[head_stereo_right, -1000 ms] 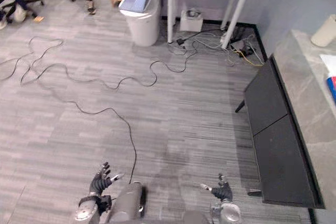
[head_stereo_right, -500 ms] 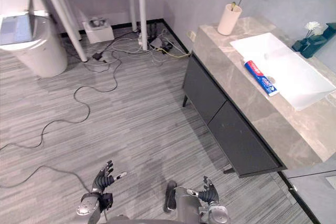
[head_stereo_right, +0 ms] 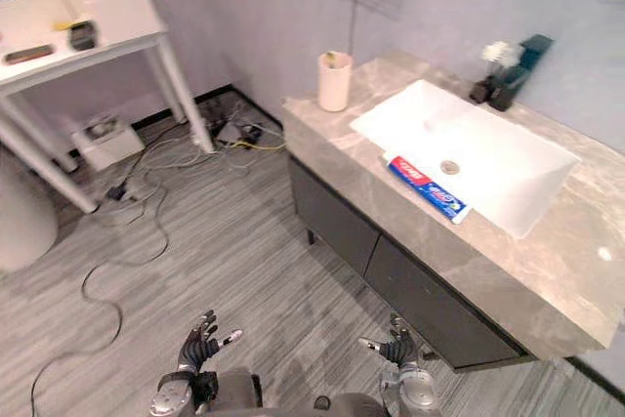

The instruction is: Organize washtable

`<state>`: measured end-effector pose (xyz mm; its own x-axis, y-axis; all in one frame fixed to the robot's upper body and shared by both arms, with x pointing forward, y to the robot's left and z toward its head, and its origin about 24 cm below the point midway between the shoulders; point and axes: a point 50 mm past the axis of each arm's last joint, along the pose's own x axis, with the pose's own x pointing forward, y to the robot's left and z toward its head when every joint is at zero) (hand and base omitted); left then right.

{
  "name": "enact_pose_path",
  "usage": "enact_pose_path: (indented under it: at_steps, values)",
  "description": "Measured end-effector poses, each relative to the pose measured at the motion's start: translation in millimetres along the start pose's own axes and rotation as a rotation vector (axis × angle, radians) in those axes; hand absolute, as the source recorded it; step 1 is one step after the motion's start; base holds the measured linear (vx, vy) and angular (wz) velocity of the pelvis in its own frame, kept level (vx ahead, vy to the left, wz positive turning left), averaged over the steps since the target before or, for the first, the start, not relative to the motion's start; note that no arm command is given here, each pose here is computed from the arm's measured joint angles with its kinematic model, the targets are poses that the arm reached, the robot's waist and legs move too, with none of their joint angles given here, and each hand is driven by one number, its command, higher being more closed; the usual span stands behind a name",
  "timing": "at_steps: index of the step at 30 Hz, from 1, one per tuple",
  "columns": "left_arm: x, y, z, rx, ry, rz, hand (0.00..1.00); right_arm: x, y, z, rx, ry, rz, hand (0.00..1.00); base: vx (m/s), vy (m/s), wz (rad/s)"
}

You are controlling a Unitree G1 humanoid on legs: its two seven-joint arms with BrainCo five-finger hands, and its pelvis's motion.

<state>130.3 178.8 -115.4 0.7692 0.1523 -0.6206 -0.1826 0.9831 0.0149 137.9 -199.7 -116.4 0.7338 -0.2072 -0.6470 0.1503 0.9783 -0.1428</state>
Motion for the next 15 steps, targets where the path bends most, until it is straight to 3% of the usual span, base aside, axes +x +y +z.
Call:
enact_pose_path:
  at_steps: [7, 15]
  values:
    - [2.4, 9.6, 3.9, 0.045, -0.013, 0.008, 0.0, -7.1, 19.8, -10.7, 0.01, 0.032, 0.055, 0.0, 0.2, 0.246, -0.97]
    - [11.6, 13.2, -0.7, 0.1, 0.04, 0.01, 0.0, 2.2, 20.6, -18.7, -0.061, 0.101, 0.087, 0.0, 0.13, 0.012, -0.52]
